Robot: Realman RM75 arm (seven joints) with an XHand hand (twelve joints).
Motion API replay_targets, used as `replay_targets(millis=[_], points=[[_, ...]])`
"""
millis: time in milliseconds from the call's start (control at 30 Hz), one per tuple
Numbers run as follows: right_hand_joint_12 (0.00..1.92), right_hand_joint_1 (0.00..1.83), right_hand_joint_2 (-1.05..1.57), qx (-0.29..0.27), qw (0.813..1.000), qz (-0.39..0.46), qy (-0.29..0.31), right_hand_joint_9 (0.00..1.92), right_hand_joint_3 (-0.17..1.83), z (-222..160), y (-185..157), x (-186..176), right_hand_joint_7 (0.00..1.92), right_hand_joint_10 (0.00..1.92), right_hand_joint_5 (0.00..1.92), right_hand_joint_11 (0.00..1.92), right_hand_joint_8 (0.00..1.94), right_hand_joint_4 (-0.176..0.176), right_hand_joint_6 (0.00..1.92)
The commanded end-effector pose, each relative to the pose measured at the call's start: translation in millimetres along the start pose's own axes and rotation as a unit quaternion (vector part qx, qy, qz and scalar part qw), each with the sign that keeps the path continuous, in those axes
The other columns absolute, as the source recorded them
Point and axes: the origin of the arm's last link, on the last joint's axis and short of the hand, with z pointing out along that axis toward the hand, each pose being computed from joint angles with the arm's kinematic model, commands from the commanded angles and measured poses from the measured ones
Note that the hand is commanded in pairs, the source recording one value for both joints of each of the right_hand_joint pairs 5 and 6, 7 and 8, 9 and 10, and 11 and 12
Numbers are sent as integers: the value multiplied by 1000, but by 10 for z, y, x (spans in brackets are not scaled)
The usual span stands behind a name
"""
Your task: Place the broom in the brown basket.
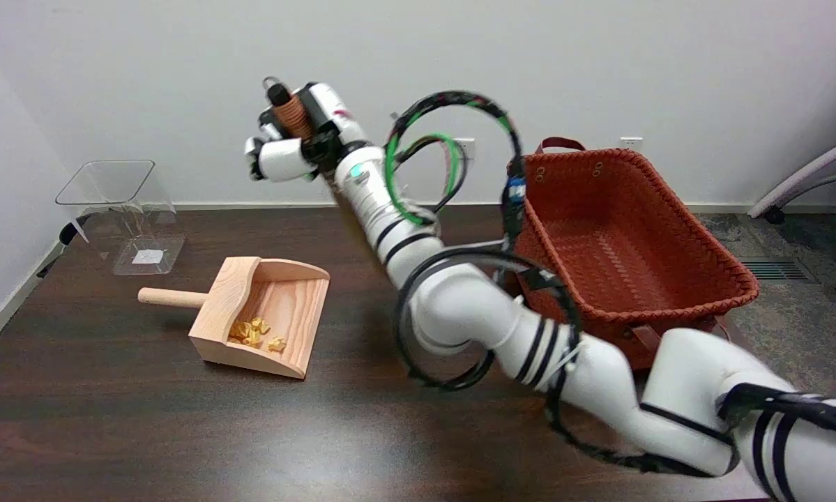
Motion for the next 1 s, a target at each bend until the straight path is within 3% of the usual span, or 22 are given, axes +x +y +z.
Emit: replay_targets(millis=[33,533,667,1000], points=[[1920,1363,494,17,989,-117,94,1920,1250,15,-67,1240,1920,1920,1920,1920,1920,0,1920],[1920,1357,504,-2,952,-219,212,1920,1237,-171,83,2214,1920,1920,1920,1920,1920,0,1920],[1920,1357,507,-4,942,-241,235,1920,1233,-252,122,2346,1920,1920,1920,1920,1920,0,1920],[1920,1350,507,-30,935,-251,248,1920,1233,-409,320,2515,1920,1920,1920,1920,1920,0,1920]])
